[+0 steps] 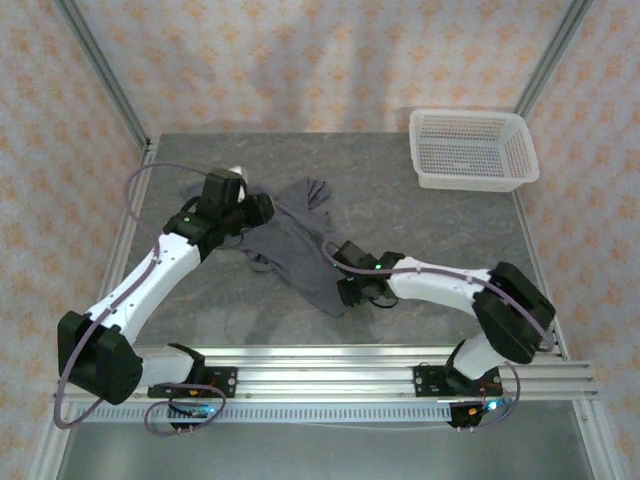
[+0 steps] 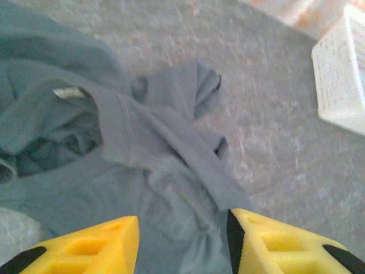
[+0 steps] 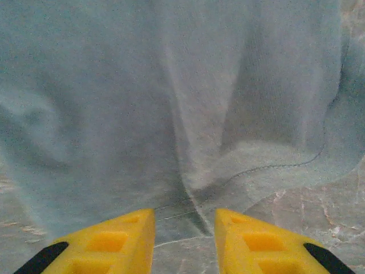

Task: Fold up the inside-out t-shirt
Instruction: Flatten out the T-shirt at the center of the table.

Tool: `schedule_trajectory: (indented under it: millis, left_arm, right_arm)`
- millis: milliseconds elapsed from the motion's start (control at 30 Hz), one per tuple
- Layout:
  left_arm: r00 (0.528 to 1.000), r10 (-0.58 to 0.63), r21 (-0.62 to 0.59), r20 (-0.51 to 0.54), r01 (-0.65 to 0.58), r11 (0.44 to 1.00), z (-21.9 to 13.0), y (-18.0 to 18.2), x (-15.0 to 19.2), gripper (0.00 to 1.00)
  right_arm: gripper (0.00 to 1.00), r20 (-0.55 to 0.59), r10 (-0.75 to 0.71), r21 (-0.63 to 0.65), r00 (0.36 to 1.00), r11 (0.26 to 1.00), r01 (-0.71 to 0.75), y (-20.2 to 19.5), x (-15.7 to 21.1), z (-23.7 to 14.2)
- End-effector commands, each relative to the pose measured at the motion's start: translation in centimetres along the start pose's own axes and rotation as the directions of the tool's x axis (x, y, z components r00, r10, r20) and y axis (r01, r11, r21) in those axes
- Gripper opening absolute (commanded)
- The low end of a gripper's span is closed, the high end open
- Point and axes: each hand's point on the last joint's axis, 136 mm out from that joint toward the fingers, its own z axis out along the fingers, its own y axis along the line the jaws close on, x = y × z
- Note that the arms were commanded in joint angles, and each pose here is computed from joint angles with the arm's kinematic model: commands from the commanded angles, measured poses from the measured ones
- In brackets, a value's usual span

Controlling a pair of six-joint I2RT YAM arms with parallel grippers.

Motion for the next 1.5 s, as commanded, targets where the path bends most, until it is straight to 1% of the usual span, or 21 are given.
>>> schedule_trajectory:
  millis: [0,200,333,400,600,633,667,733,767,833,933,1000,1067,1133,1233,1300,1367,1467]
  left_arm:
    - [0.999,0.049,0.026,-0.021,-0.048,0.999,-0.8,-0.4,1.4,0.45]
    - [0.998,0.053,0.001,-0.035,-0.053,0.999,-0.6,0.2,1.9,0.46]
    - [0.998,0.059,-0.008,-0.032,-0.059,0.998,-0.7,0.4,1.8,0.46]
    - [0.998,0.058,-0.008,-0.035,-0.058,0.998,-0.6,0.4,1.8,0.46]
    - [0.998,0.055,-0.016,-0.035,-0.056,0.998,-0.5,0.6,1.9,0.46]
    - [0.998,0.053,-0.019,-0.035,-0.054,0.998,-0.4,0.6,1.9,0.46]
    - [0.998,0.052,-0.02,-0.034,-0.052,0.998,-0.4,0.7,1.9,0.46]
    - [0.998,0.049,-0.016,-0.036,-0.05,0.999,-0.5,0.6,2.0,0.46]
    - [0.998,0.048,-0.011,-0.035,-0.048,0.999,-0.7,0.5,1.9,0.46]
    - [0.998,0.048,-0.009,-0.029,-0.049,0.999,-1.2,0.5,1.9,0.46]
    - [0.998,0.06,-0.017,0.008,-0.06,0.998,-2.8,0.7,1.4,0.48]
    - [0.997,0.065,-0.008,0.051,-0.065,0.998,-4.1,0.8,1.1,0.51]
    - [0.994,0.057,0.023,0.093,-0.06,0.998,-5.2,0.7,1.1,0.53]
    - [0.991,0.033,0.066,0.126,-0.042,0.997,-6.0,0.6,1.6,0.54]
    - [0.989,-0.014,0.138,0.146,-0.007,0.99,-6.3,0.4,3.0,0.55]
    - [0.994,-0.01,0.175,0.111,-0.01,0.984,-5.5,0.2,4.7,0.57]
    - [0.998,0.03,0.209,0.049,-0.04,0.977,-4.6,-0.7,6.7,0.57]
    - [0.989,0.145,0.223,-0.039,-0.132,0.966,-2.8,-2.4,9.9,0.58]
  right_arm:
    - [0.35,-0.009,-0.082,0.133,0.997,0.988,0.083,-0.8,-0.3,0.1]
    - [0.4,0.018,-0.088,0.233,0.996,0.969,0.081,-1.9,-1.4,0.7]
    - [0.41,-0.026,-0.091,0.219,0.996,0.971,0.094,-1.6,-0.6,1.8]
    - [0.4,-0.05,-0.087,0.205,0.995,0.974,0.095,-1.4,0.0,2.3]
    - [0.28,-0.116,-0.033,0.099,0.993,0.994,0.044,0.0,2.2,3.2]
    - [0.23,-0.116,-0.028,0.102,0.993,0.994,0.04,-0.1,2.2,3.2]
    - [0.14,-0.106,-0.025,0.116,0.994,0.993,0.037,-0.3,2.0,3.0]
    - [0.03,-0.064,-0.023,0.12,0.998,0.992,0.03,-0.2,0.8,1.9]
    - [0.0,-0.03,-0.023,0.105,0.999,0.994,0.026,0.2,-0.3,0.8]
    - [0.0,0.059,-0.02,0.045,0.998,0.999,0.017,1.3,-3.0,-2.1]
    - [0.0,0.203,0.042,-0.125,0.978,0.992,-0.017,3.1,-8.1,-7.9]
    - [0.0,0.308,0.114,-0.25,0.944,0.968,-0.035,3.7,-11.9,-12.3]
    - [0.0,0.418,0.192,-0.352,0.888,0.935,-0.037,3.9,-15.5,-17.1]
    - [0.0,0.521,0.272,-0.438,0.809,0.899,-0.02,3.9,-18.9,-22.1]
    - [0.0,0.631,0.376,-0.505,0.678,0.863,-0.008,3.3,-22.5,-28.0]
    - [0.0,0.687,0.426,-0.519,0.589,0.854,-0.012,2.6,-24.2,-31.2]
    - [0.0,0.722,0.471,-0.531,0.507,0.847,-0.031,1.7,-25.2,-33.6]
    - [0.0,0.75,0.527,-0.55,0.4,0.833,-0.067,0.0,-26.1,-36.8]
